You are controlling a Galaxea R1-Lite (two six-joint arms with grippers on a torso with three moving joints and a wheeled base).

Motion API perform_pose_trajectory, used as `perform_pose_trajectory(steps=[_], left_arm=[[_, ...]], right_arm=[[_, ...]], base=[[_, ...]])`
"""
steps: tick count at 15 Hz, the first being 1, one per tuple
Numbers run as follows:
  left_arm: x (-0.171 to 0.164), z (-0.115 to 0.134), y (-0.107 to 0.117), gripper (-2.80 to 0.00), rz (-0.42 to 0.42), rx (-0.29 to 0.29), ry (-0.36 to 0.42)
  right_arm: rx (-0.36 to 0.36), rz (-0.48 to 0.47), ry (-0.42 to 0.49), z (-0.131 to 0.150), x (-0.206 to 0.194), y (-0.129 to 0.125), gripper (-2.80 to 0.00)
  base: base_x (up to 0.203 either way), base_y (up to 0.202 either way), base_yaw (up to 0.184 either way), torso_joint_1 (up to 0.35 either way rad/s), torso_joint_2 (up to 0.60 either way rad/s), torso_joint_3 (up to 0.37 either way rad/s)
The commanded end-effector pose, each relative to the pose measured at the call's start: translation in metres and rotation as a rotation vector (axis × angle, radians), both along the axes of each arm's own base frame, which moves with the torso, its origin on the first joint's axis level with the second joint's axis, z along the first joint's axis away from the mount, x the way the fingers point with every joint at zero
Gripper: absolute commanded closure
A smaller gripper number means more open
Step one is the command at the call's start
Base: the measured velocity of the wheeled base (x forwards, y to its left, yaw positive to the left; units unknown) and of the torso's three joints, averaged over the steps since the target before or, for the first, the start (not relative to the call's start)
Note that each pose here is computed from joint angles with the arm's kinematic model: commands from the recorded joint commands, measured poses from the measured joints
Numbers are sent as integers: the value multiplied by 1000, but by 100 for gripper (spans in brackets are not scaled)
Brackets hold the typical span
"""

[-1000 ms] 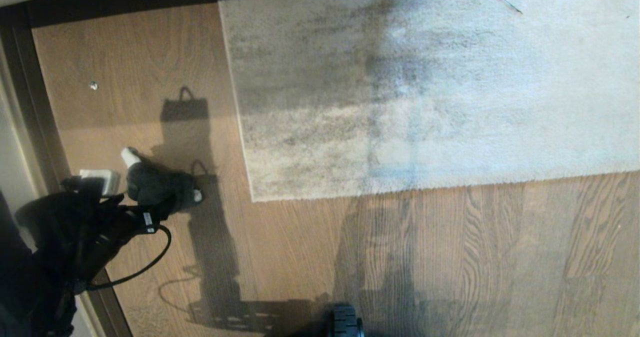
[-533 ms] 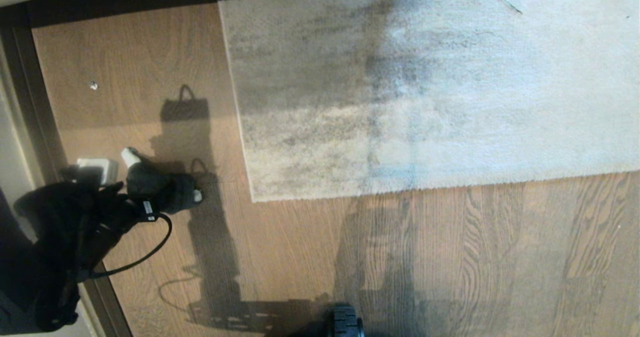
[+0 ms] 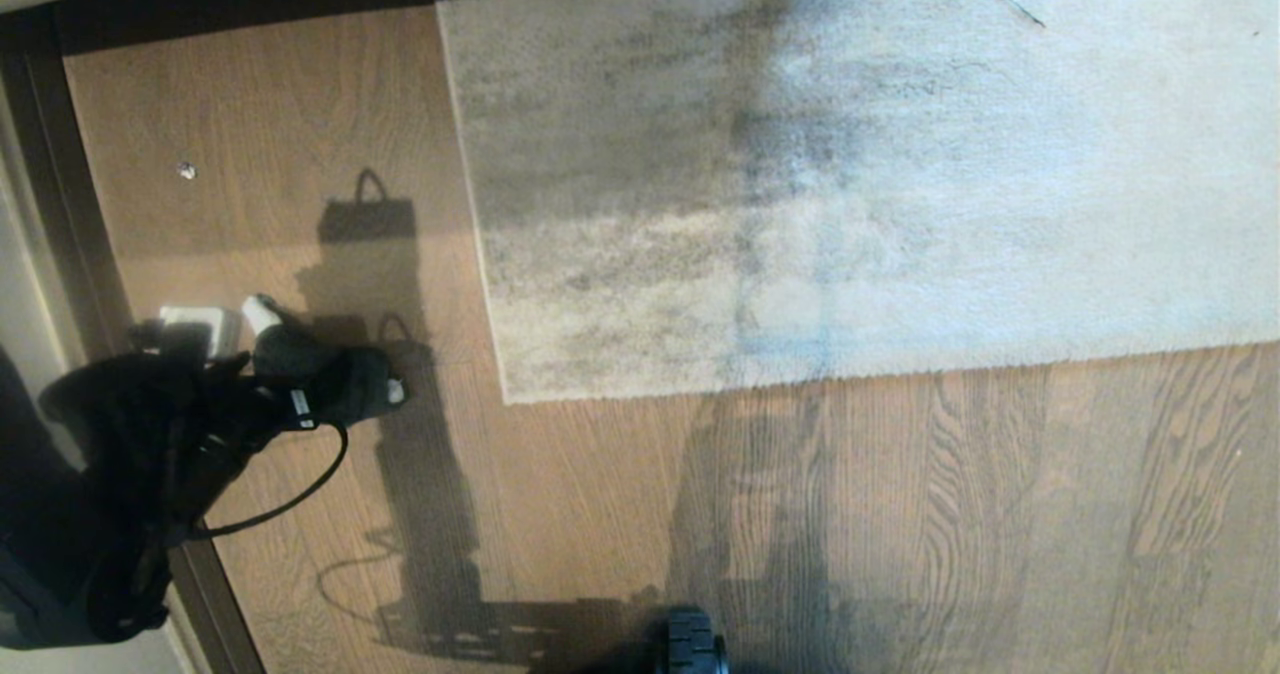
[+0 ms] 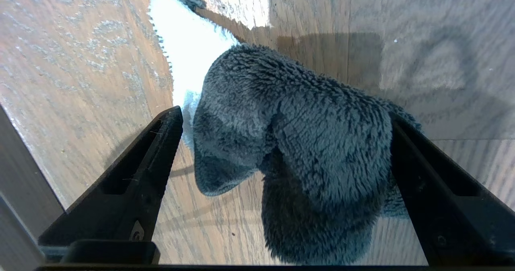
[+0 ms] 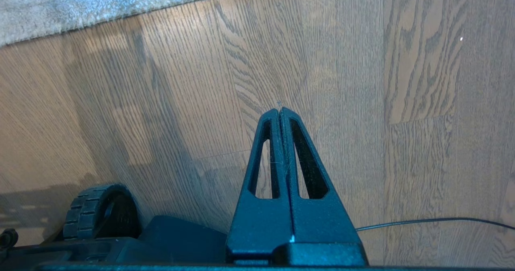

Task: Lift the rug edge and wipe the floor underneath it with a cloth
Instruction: Pick up the rag

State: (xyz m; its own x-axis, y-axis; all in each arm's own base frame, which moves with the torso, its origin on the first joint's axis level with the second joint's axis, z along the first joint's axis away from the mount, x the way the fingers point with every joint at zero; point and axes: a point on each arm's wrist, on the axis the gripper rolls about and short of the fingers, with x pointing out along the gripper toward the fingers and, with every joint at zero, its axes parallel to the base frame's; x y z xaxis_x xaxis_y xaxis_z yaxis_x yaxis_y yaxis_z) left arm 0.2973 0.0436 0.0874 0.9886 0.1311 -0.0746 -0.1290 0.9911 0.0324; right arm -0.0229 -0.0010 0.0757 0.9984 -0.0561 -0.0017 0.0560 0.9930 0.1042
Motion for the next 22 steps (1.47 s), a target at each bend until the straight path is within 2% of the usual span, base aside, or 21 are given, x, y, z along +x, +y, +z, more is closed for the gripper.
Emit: perform_pose_trajectory(steps=[1, 8, 13, 16, 22], left_arm=[[3, 0, 0, 0, -2, 8, -34], [6, -5, 1, 0, 0, 5, -23], [0, 3, -1, 0, -2, 8, -40], [-16, 9, -3, 0, 0, 7, -36], [-70, 29, -10, 0, 9, 7, -54]], right_arm=[[1, 1, 0, 0, 0, 0, 0], [1, 0, 0, 0, 0, 0, 0], [0, 0, 0, 0, 0, 0, 0], [0, -1, 0, 0, 0, 0, 0], [0, -1, 0, 0, 0, 0, 0]], base=[[0, 0, 0, 0, 0, 0], [0, 0, 0, 0, 0, 0], [0, 0, 0, 0, 0, 0], [0, 0, 0, 0, 0, 0], [0, 0, 0, 0, 0, 0]])
